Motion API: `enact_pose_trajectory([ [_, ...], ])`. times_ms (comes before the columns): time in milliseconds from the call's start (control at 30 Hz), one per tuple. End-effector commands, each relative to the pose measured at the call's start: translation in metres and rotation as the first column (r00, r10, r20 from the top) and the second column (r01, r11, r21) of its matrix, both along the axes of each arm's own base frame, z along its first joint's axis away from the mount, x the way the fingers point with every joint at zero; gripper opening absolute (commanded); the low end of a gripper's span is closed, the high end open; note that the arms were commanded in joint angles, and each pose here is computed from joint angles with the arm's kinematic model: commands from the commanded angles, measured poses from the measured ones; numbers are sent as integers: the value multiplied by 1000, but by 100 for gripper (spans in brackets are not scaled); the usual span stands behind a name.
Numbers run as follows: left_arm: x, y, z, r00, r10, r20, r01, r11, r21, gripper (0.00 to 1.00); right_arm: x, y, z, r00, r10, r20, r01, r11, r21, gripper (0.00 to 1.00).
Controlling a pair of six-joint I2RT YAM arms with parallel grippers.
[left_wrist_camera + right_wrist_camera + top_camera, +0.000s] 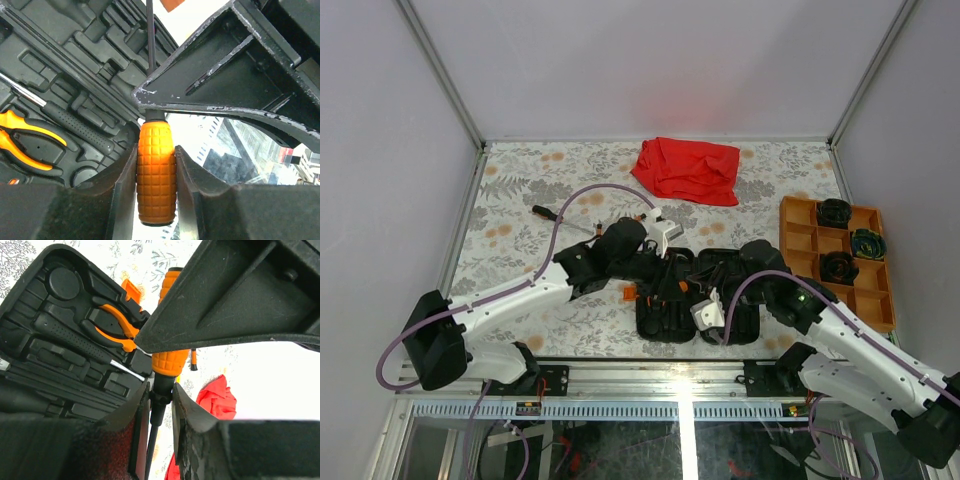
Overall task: Sort the tools into containers
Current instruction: Pick up the screwdriver from the center of the board.
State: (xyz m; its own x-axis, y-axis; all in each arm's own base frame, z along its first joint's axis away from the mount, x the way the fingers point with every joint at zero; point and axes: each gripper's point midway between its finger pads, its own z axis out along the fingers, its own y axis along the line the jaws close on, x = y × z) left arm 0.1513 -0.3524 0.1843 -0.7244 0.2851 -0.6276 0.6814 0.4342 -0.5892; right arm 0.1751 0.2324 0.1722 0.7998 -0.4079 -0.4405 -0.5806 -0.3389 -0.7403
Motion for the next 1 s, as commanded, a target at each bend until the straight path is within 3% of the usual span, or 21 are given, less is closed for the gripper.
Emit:
enact_pose_trajectory([
  [0, 5, -5, 12, 999, 5, 33, -4, 1000, -16, 4, 4, 6, 33, 996, 10, 93, -17, 997, 76, 22],
  [300, 29, 8, 9, 981, 167, 95, -168, 986, 2, 0, 5, 1, 58, 993, -66, 97, 48, 983, 179, 67],
  [500, 48, 23, 18, 946, 287, 151, -283, 958, -50, 0, 1, 1, 84, 989, -148, 2, 136, 911, 389, 71],
  [633, 57, 35, 27, 917, 359, 176, -345, 933, -106, 0, -9, 7, 104, 971, -114, -208, 219, 770, 599, 64],
  [733, 62, 42, 36, 894, 404, 196, -381, 913, -145, 0, -12, 10, 107, 915, -55, -399, 332, 664, 670, 61],
  [967, 69, 62, 51, 836, 496, 235, -457, 866, -203, 0, 21, -5, 106, 595, 3, -804, 752, 351, 558, 63],
])
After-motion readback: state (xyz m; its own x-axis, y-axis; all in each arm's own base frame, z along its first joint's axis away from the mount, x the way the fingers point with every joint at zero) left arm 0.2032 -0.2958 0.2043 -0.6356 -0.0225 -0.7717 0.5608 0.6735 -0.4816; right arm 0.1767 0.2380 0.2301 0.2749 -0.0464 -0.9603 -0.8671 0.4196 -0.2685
